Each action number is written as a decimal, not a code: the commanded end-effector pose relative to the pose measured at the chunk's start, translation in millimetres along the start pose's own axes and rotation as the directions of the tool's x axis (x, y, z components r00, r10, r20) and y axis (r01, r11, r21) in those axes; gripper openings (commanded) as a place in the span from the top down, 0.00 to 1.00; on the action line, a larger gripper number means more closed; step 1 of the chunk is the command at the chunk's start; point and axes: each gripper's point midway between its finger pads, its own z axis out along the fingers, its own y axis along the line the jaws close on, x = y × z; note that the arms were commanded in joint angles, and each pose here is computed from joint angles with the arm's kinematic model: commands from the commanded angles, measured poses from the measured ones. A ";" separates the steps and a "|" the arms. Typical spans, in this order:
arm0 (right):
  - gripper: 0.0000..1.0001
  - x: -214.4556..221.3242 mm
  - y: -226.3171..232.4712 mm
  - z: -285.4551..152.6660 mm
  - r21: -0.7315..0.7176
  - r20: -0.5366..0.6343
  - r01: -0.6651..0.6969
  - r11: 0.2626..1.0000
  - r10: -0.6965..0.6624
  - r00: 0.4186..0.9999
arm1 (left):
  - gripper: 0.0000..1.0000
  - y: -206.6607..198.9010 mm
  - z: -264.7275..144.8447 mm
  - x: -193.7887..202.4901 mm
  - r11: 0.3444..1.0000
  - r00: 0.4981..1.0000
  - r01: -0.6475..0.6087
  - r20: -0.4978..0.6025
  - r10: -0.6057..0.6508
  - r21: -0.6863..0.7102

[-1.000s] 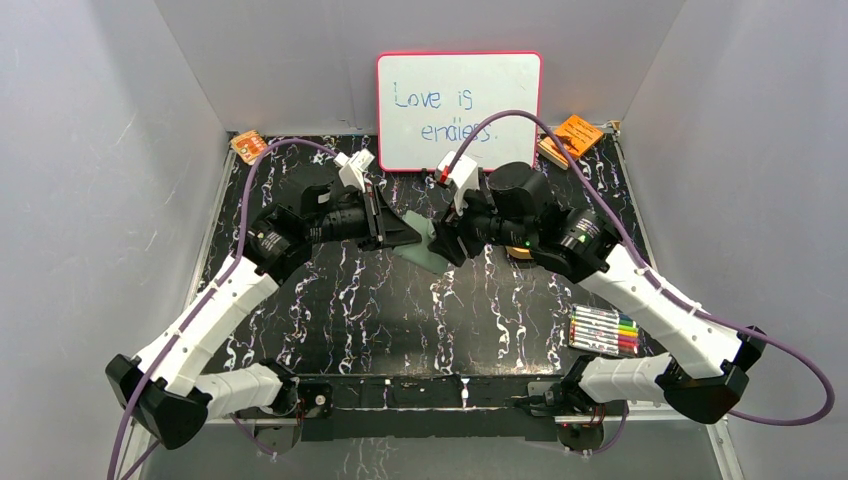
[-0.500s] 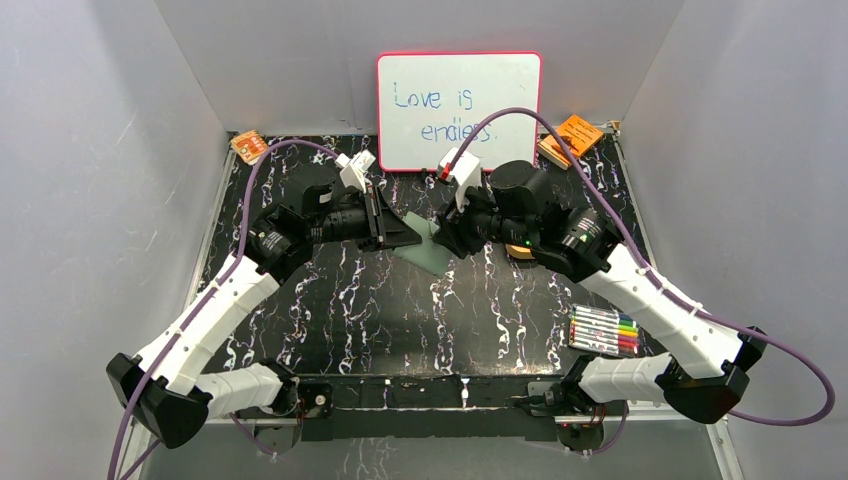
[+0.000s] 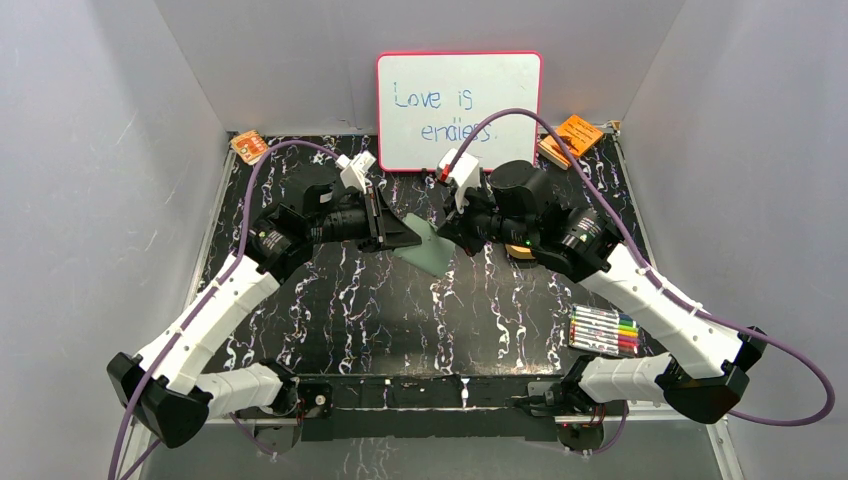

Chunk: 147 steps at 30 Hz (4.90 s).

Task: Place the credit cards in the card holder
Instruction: Close the card holder.

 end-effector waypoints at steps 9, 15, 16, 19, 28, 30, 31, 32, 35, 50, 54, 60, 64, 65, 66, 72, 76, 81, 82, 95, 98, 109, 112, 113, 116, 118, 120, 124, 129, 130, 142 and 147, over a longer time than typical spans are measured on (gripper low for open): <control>1.00 -17.7 20.0 -13.1 -0.113 0.059 0.052 0.992 -0.045 0.997 | 1.00 -19.5 -5.6 -4.5 0.999 1.000 -0.023 -0.009 0.023 0.047; 1.00 -11.5 21.5 -9.5 -0.126 0.035 0.053 0.991 -0.049 0.998 | 1.00 -20.6 -5.9 -4.8 0.999 1.000 -0.027 -0.012 0.028 0.048; 1.00 -9.7 21.3 -8.7 -0.126 0.029 0.053 0.991 -0.050 0.998 | 1.00 -20.8 -5.9 -4.8 0.998 1.000 -0.028 -0.012 0.028 0.049; 1.00 -8.1 20.6 -7.9 -0.122 0.026 0.053 0.991 -0.050 0.998 | 1.00 -22.6 -6.1 -5.1 0.998 1.000 -0.027 -0.011 0.028 0.057; 1.00 -3.2 17.9 -0.4 -0.111 0.010 0.043 0.993 -0.042 0.999 | 1.00 -30.0 -6.8 -5.8 0.995 0.999 -0.033 -0.014 0.034 0.090; 1.00 -1.2 15.4 1.6 -0.098 0.002 0.042 0.994 -0.042 0.999 | 1.00 -31.6 -7.2 -5.8 0.995 0.999 -0.032 -0.015 0.033 0.096; 1.00 -1.2 14.4 2.1 -0.094 0.001 0.043 0.995 -0.043 0.999 | 1.00 -31.7 -7.2 -5.6 0.995 0.999 -0.032 -0.017 0.033 0.097; 1.00 -0.7 13.5 2.7 -0.089 -0.002 0.044 0.995 -0.044 0.999 | 1.00 -31.9 -7.2 -5.5 0.995 0.999 -0.033 -0.017 0.035 0.099; 1.00 1.7 9.2 4.1 -0.068 -0.014 0.051 0.996 -0.052 0.999 | 1.00 -32.1 -7.1 -5.3 0.994 0.999 -0.032 -0.018 0.034 0.101; 1.00 2.7 10.8 5.2 -0.078 -0.013 0.057 0.995 -0.059 0.998 | 1.00 -28.4 -2.7 -6.9 0.996 1.000 -0.016 -0.022 0.018 0.086; 1.00 5.2 12.8 7.0 -0.088 -0.019 0.049 0.995 -0.051 0.999 | 1.00 -31.3 -1.5 -9.4 0.995 1.000 -0.015 -0.021 0.017 0.094; 1.00 7.5 16.6 9.9 -0.107 -0.024 0.036 0.994 -0.038 0.999 | 1.00 -34.9 -0.9 -12.1 0.994 1.000 -0.021 -0.017 0.023 0.106; 1.00 11.0 19.4 12.2 -0.120 -0.032 0.028 0.992 -0.032 0.999 | 1.00 -37.3 -1.3 -13.1 0.993 1.000 -0.023 -0.013 0.024 0.115; 1.00 12.0 20.6 12.9 -0.123 -0.036 0.028 0.992 -0.033 0.999 | 1.00 -38.2 -1.7 -13.2 0.993 1.000 -0.023 -0.012 0.025 0.118; 1.00 13.6 20.8 13.8 -0.125 -0.041 0.026 0.992 -0.032 0.999 | 1.00 -39.6 -2.1 -14.0 0.992 1.000 -0.027 -0.006 0.028 0.124; 1.00 24.6 26.6 19.9 -0.145 -0.083 0.021 0.989 -0.034 0.996 | 1.00 -52.5 -6.3 -18.1 0.984 0.999 -0.046 0.011 0.044 0.170; 1.00 28.7 29.4 24.5 -0.152 -0.102 0.017 0.988 -0.033 0.994 | 1.00 -61.2 -8.7 -19.5 0.977 0.999 -0.054 0.015 0.052 0.205; 1.00 36.2 32.3 31.3 -0.162 -0.132 0.003 0.987 -0.024 0.991 | 1.00 -72.6 -12.4 -19.6 0.965 0.998 -0.063 0.013 0.061 0.256; 1.00 37.9 33.2 32.6 -0.165 -0.138 0.001 0.986 -0.024 0.990 | 1.00 -75.1 -13.5 -19.6 0.962 0.998 -0.067 0.013 0.066 0.266; 1.00 39.6 38.9 40.8 -0.190 -0.149 -0.006 0.982 -0.023 0.989 | 1.00 -91.6 -20.4 -16.6 0.933 0.995 -0.091 0.005 0.095 0.347; 1.00 37.8 40.4 42.1 -0.195 -0.146 -0.006 0.981 -0.023 0.989 | 1.00 -92.4 -20.2 -15.5 0.930 0.995 -0.089 -0.001 0.095 0.356; 1.00 38.7 52.3 49.4 -0.235 -0.151 -0.012 0.972 -0.024 0.988 | 1.00 -101.9 -23.6 -12.9 0.912 0.994 -0.101 -0.008 0.113 0.398; 1.00 41.1 56.8 52.1 -0.245 -0.159 -0.014 0.969 -0.026 0.987 | 1.00 -105.5 -25.7 -12.6 0.906 0.993 -0.106 -0.005 0.119 0.410; 1.00 42.3 58.7 52.9 -0.250 -0.163 -0.016 0.968 -0.026 0.986 | 1.00 -106.1 -26.4 -12.1 0.905 0.993 -0.107 -0.007 0.120 0.413; 1.00 43.8 64.7 55.6 -0.267 -0.166 -0.019 0.964 -0.026 0.986 | 1.00 -110.6 -28.5 -13.2 0.894 0.991 -0.121 0.004 0.132 0.430; 1.00 45.6 68.3 57.9 -0.274 -0.173 -0.020 0.962 -0.029 0.985 | 1.00 -113.4 -29.9 -13.3 0.889 0.991 -0.127 0.008 0.137 0.439; 1.00 47.2 70.1 59.2 -0.275 -0.178 -0.018 0.961 -0.032 0.984 | 1.00 -113.7 -30.6 -13.3 0.888 0.990 -0.133 0.013 0.141 0.441; 1.00 42.8 60.8 51.4 -0.218 -0.159 -0.008 0.976 -0.027 0.987 | 1.00 -94.1 -26.0 -10.3 0.926 0.990 -0.134 0.015 0.138 0.353; 0.50 34.3 51.5 19.3 -0.154 -0.126 -0.013 0.988 -0.007 0.992 | 1.00 -38.3 -12.3 -6.2 0.985 0.993 -0.115 0.026 0.113 0.127; 0.45 34.3 49.5 12.6 -0.140 -0.125 -0.013 0.990 -0.005 0.992 | 1.00 -27.0 -9.9 -5.0 0.991 0.994 -0.104 0.028 0.102 0.087; 0.05 23.0 4.0 -34.0 0.140 0.037 -0.082 0.987 0.078 0.996 | 1.00 95.9 27.4 33.4 0.980 0.999 0.031 -0.006 -0.033 -0.195; 0.05 23.9 -2.0 -14.6 0.171 0.156 -0.189 0.967 0.163 0.974 | 1.00 143.5 50.6 57.2 0.972 0.997 0.036 -0.054 -0.050 -0.232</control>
